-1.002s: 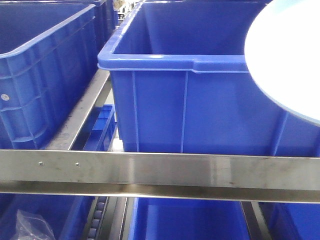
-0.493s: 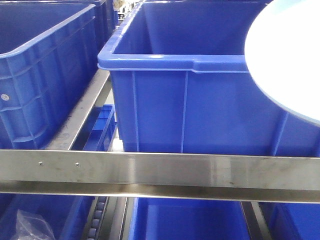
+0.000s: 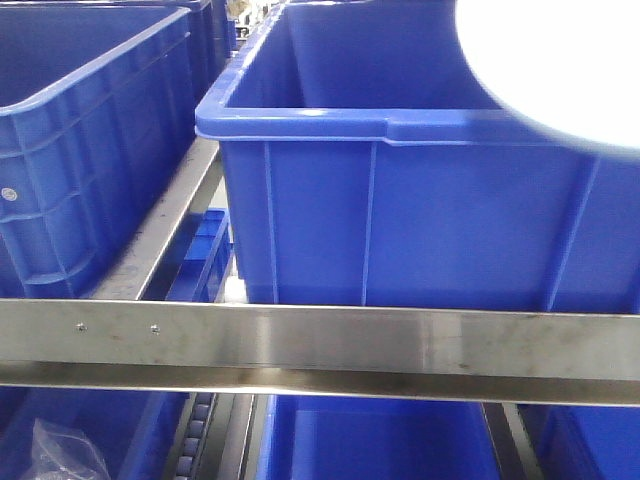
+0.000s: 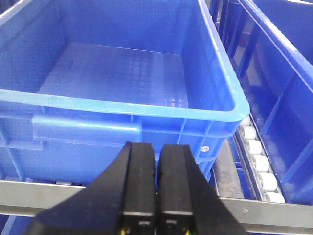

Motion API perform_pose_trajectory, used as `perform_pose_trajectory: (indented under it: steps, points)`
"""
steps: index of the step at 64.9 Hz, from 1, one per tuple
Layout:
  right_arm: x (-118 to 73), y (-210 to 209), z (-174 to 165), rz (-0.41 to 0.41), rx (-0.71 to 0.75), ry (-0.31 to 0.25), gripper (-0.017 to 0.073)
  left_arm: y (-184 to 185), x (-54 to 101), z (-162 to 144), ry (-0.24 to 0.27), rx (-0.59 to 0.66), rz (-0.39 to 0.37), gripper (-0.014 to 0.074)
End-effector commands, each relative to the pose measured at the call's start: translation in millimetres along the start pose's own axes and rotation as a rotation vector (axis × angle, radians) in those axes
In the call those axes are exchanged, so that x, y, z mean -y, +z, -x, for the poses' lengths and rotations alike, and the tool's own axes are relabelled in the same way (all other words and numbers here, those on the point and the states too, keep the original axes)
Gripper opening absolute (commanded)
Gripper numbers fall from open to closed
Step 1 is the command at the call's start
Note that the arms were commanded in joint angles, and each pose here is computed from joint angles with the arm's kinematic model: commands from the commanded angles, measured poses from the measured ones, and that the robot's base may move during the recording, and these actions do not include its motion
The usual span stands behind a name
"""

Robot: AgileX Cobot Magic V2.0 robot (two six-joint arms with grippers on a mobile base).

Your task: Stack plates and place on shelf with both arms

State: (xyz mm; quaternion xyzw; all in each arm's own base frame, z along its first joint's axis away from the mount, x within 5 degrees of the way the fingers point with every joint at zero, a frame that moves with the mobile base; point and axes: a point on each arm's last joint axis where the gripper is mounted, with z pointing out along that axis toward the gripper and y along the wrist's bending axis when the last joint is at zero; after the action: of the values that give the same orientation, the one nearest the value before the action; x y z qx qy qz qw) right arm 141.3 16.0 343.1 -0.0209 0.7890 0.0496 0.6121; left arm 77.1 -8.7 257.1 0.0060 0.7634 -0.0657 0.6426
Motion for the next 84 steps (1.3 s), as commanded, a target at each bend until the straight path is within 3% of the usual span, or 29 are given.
perform_pose_trajectory:
  steps: [1,17,33,36,45,50,64,70,78,84]
  points:
    - [-2.5,14,38,0.017,0.171,0.020,0.0050,-1,0.8,17,-0.011,0.100,-0.001,0.0099]
    - [-5.3,105,71,0.013,0.092,0.025,0.0050,-1,0.8,17,-0.011,0.100,-0.001,0.0099]
    - [-7.2,164,83,0.015,0.054,0.042,0.0065,-1,0.8,17,-0.011,0.100,-0.001,0.0099]
    - [-7.3,169,83,0.015,0.056,0.042,0.0111,-1,0.8,17,-0.011,0.100,-0.001,0.0099]
    - [-7.3,176,82,0.017,0.081,0.042,0.0488,-1,0.8,17,-0.011,0.100,-0.001,0.0099]
    - [-7.3,176,82,0.017,0.079,0.042,0.0564,-1,0.8,17,-0.011,0.100,-0.001,0.0099]
    - [-7.5,146,91,0.016,0.077,0.042,0.0491,-1,0.8,17,-0.011,0.100,-0.001,0.0099]
    - [-7.3,115,93,0.019,0.107,0.042,0.0348,-1,0.8,17,-0.011,0.100,-0.001,0.0099]
    - [-6.5,67,88,0.024,0.179,0.042,0.0043,-1,0.8,17,-0.011,0.100,-0.001,0.0099]
    - [-5.5,36,76,0.029,0.239,0.042,0.0064,-1,0.8,17,-0.011,0.100,-0.001,0.0099]
